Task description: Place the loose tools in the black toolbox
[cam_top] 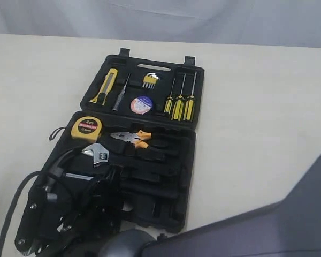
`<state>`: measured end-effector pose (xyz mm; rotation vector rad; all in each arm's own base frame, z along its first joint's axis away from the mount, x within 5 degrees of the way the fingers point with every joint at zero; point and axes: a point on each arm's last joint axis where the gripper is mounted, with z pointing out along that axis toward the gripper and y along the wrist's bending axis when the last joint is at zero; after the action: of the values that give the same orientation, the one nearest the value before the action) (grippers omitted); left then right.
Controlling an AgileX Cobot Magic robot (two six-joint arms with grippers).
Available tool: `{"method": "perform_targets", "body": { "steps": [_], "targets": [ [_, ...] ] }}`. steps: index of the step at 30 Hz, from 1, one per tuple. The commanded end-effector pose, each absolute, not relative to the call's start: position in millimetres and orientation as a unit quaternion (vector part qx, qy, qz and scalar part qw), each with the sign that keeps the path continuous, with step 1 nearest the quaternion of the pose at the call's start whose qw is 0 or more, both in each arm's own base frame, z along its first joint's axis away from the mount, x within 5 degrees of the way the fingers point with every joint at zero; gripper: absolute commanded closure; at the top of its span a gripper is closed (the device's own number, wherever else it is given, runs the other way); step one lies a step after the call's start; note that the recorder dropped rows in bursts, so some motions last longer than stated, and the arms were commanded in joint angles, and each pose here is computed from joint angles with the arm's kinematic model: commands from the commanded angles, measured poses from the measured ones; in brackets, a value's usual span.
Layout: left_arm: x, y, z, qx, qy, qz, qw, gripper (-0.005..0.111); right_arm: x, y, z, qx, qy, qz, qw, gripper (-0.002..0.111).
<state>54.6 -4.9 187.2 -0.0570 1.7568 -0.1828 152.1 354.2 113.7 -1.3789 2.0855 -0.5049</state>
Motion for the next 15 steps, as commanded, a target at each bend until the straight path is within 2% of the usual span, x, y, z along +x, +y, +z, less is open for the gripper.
{"method": "perform_targets", "body": {
  "steps": [1, 4, 11, 15],
  "targets": [
    [54.7, -5.1, 188.7, -0.021, 0.768, -0.080, 0.635, 0.107, 159.3, 350.4, 113.4, -0.505, 0.791, -0.192, 0.288, 0.087],
    [54.7, -5.1, 188.7, -0.021, 0.768, -0.080, 0.635, 0.107, 159.6, 347.6, 114.5, -0.497, 0.792, -0.208, 0.287, 0.108],
    [54.7, -5.1, 188.7, -0.021, 0.768, -0.080, 0.635, 0.107, 150.2, 340.2, 121.9, -0.502, 0.771, -0.281, 0.272, 0.109],
    [54.7, -5.1, 188.7, -0.021, 0.768, -0.080, 0.635, 0.107, 129.5, 342.6, 136.7, -0.523, 0.759, -0.282, 0.267, 0.109]
  ]
}}
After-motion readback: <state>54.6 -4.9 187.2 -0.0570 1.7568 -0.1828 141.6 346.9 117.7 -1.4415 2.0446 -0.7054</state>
